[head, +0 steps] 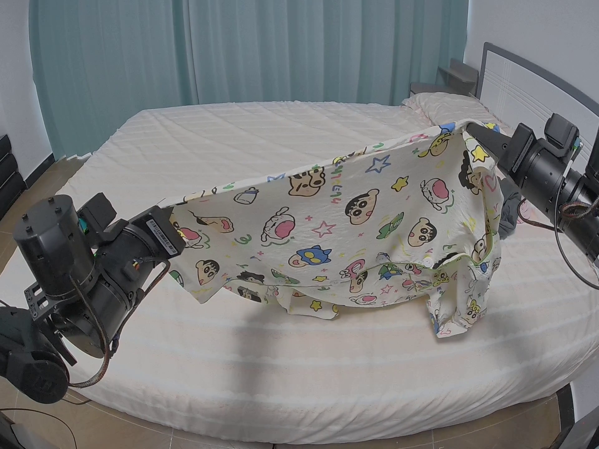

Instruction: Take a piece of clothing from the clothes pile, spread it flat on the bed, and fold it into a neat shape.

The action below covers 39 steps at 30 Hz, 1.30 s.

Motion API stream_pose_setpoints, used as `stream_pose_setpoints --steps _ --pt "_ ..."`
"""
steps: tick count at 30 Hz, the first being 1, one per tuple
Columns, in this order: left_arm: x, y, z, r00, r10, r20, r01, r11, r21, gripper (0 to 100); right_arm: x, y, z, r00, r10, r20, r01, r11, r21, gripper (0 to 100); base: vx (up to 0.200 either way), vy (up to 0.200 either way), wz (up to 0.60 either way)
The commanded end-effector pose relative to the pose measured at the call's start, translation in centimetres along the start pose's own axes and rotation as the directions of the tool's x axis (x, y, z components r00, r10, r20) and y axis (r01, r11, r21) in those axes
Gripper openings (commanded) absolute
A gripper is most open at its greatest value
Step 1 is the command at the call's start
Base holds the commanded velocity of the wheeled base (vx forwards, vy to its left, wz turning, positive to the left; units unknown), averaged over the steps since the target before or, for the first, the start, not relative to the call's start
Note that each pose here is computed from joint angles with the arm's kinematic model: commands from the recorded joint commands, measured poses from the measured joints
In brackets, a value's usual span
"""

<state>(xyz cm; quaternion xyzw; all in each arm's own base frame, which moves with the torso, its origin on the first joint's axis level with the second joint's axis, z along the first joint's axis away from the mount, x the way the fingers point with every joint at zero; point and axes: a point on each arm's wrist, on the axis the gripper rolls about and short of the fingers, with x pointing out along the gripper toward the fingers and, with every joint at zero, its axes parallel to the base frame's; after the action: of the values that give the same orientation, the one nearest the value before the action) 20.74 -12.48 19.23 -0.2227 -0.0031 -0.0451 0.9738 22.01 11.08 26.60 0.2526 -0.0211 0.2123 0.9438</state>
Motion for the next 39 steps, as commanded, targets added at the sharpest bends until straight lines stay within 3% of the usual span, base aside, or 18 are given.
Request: stream_pose_setpoints --steps 1,10,23,39 --pt "-0.6 0.0 0.9 1.0 -0.012 0.028 0.012 1.0 -0.016 0 -0.1 0.5 0.1 1.0 0.018 0.004 -0.018 1.0 -0.006 0 0.0 0.2 0.0" --pt "-0.6 0.2 0.5 1.0 -0.006 0.011 0.006 1.0 -0.007 0 -0.1 0.3 -0.1 1.0 0.008 -0.008 -0.008 1.0 -0.016 0 0.0 0.2 0.0" --pt "-0.1 0.4 -1.4 0.999 0.012 -0.052 -0.011 1.0 0.029 0 -0.6 -0.7 -1.3 0.998 -0.026 -0.049 0.025 1.0 -0.019 0 0.0 0.0 0.0" --pt "-0.6 0.6 -1.1 0.999 0.008 -0.047 -0.004 0.996 0.084 0 -1.8 -1.1 -1.9 0.997 -0.038 -0.069 0.037 0.999 -0.018 0 0.0 0.0 0.0"
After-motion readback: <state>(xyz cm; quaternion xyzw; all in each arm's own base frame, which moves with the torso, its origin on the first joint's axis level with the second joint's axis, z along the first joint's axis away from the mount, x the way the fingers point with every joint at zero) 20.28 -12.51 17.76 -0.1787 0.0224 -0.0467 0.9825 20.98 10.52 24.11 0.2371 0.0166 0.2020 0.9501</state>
